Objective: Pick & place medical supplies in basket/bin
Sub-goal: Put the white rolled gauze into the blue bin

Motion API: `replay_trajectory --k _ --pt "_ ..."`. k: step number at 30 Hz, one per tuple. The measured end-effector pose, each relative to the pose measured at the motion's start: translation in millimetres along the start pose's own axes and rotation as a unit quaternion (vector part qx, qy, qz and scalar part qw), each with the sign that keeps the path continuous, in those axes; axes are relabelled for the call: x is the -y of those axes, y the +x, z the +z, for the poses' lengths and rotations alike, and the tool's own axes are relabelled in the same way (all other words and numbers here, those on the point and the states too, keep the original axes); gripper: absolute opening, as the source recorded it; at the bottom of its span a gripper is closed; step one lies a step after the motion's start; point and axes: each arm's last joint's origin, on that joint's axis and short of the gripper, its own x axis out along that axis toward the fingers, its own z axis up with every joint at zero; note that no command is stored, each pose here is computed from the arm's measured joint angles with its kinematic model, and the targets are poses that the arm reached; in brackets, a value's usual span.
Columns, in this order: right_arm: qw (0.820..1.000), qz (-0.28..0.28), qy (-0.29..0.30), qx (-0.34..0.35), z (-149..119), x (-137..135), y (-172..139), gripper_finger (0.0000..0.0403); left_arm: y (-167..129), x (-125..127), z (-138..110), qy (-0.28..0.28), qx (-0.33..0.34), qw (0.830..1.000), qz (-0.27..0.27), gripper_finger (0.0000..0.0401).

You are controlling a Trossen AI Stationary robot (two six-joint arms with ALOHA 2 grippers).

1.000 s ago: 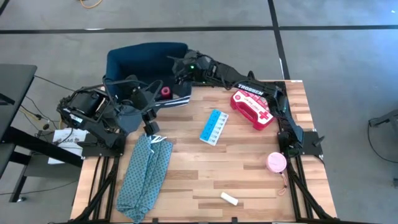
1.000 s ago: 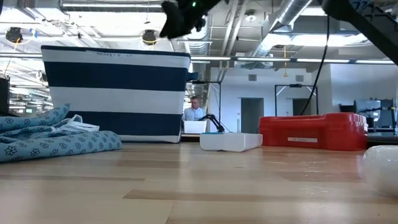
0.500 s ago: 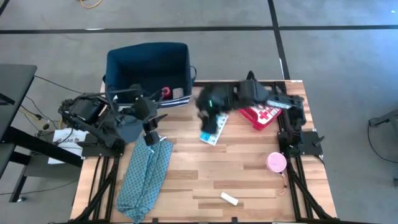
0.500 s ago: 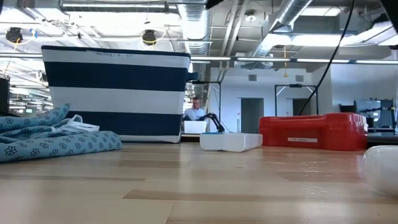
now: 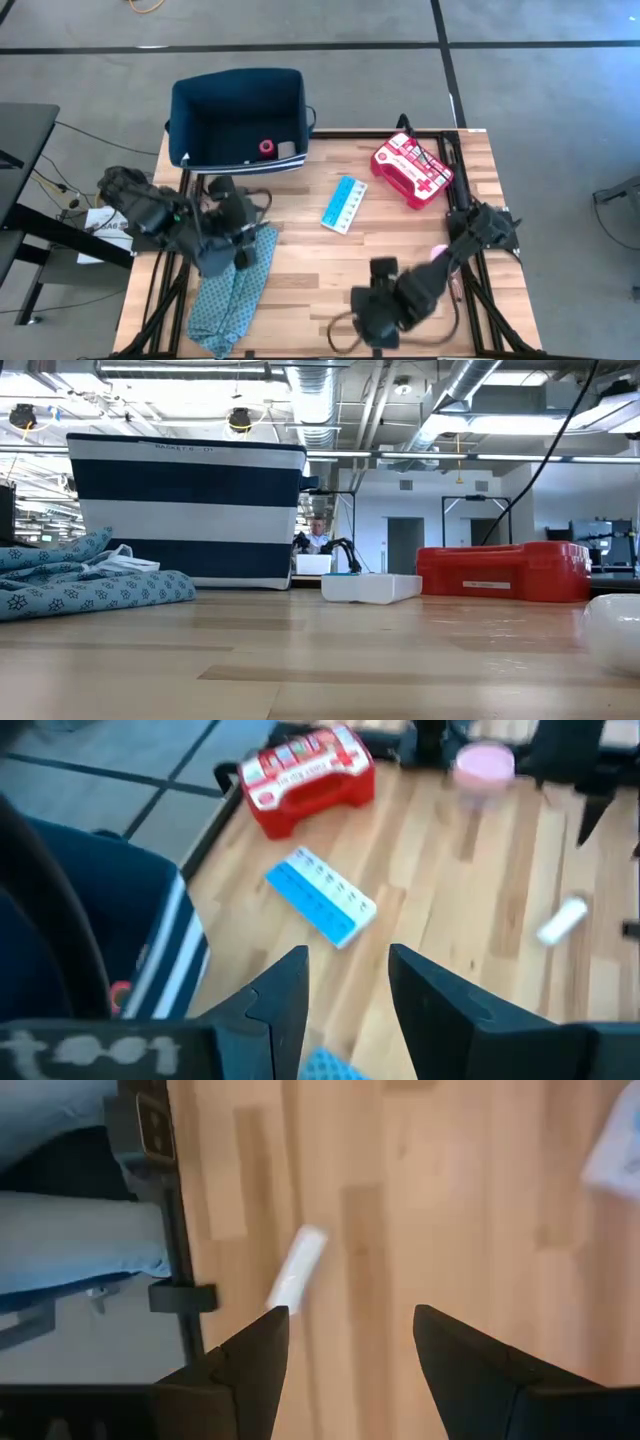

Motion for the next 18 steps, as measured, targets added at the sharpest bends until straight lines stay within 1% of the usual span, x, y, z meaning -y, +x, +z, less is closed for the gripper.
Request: replay_trajectory --k 2,4,8,14,18 --pt "1.000 -0.010 0.005 0.000 -8 -14 11 0.0208 2 9 -9 0.006 -0.008 1.000 -0.001 0.0130" --pt "0.999 -0.035 0.025 -0.009 -11 -21 26 0.0212 1 17 -16 0.004 -0.009 1.000 -0.003 0.0130" --pt "0.994 -0.075 0.061 -0.046 -4 -19 61 0.0218 1 33 -30 0.021 -0.008 1.000 -0.017 0.0130" --pt "0.983 -0.080 0.122 -0.108 16 -8 106 0.0221 -5 45 -46 0.064 -0.011 0.998 -0.025 0.0130" --pt "0.974 -0.069 0.148 -0.155 20 -5 127 0.0221 -10 48 -55 0.092 -0.011 0.995 -0.021 0.0130"
